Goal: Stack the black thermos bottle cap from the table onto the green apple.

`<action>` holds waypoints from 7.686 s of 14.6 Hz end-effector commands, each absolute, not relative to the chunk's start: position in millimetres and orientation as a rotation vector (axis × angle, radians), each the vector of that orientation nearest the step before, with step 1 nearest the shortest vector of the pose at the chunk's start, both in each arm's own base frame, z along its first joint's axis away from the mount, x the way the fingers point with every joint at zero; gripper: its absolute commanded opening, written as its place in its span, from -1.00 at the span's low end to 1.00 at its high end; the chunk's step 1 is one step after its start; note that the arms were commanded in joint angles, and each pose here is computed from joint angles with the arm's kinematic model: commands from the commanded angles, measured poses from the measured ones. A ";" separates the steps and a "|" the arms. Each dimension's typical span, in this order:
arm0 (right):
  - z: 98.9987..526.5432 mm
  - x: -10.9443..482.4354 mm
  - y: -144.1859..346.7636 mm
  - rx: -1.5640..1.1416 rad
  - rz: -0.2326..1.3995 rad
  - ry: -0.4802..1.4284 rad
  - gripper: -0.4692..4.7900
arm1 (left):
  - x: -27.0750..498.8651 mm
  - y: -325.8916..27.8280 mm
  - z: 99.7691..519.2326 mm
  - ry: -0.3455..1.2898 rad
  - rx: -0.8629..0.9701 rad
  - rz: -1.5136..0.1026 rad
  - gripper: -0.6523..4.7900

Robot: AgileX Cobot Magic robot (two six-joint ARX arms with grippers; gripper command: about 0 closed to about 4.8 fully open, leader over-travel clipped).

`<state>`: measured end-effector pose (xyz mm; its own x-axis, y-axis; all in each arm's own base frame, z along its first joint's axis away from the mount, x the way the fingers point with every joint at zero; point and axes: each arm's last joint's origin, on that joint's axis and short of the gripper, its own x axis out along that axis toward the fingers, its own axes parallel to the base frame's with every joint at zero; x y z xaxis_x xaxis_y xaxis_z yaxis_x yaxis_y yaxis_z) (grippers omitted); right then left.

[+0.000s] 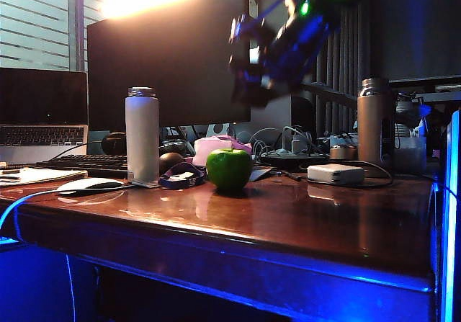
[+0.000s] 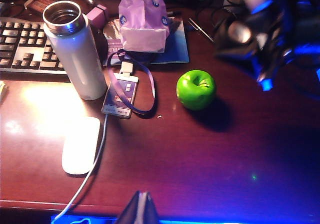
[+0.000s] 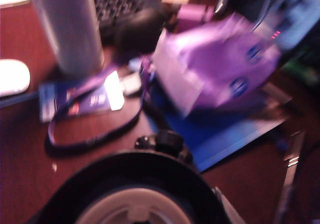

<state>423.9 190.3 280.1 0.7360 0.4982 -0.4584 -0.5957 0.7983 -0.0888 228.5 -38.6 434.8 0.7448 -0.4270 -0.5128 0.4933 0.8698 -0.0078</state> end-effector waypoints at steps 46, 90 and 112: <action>226.0 467.4 231.1 -0.401 0.683 0.616 0.17 | 225.4 -38.2 433.7 0.554 0.131 -0.511 -0.77; 226.4 440.0 298.3 -0.559 0.937 0.391 1.00 | 225.6 -38.2 433.5 0.554 0.135 -0.509 -0.77; 180.4 457.2 312.1 -0.558 0.898 0.316 1.00 | 223.6 -37.9 430.8 0.590 0.131 -0.512 -0.77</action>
<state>457.0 310.9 178.6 0.5887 0.6406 -0.4929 -0.8075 0.4930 -0.3237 224.5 -38.1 428.5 0.7029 -0.4221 -0.5725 0.4958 0.8679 -0.0312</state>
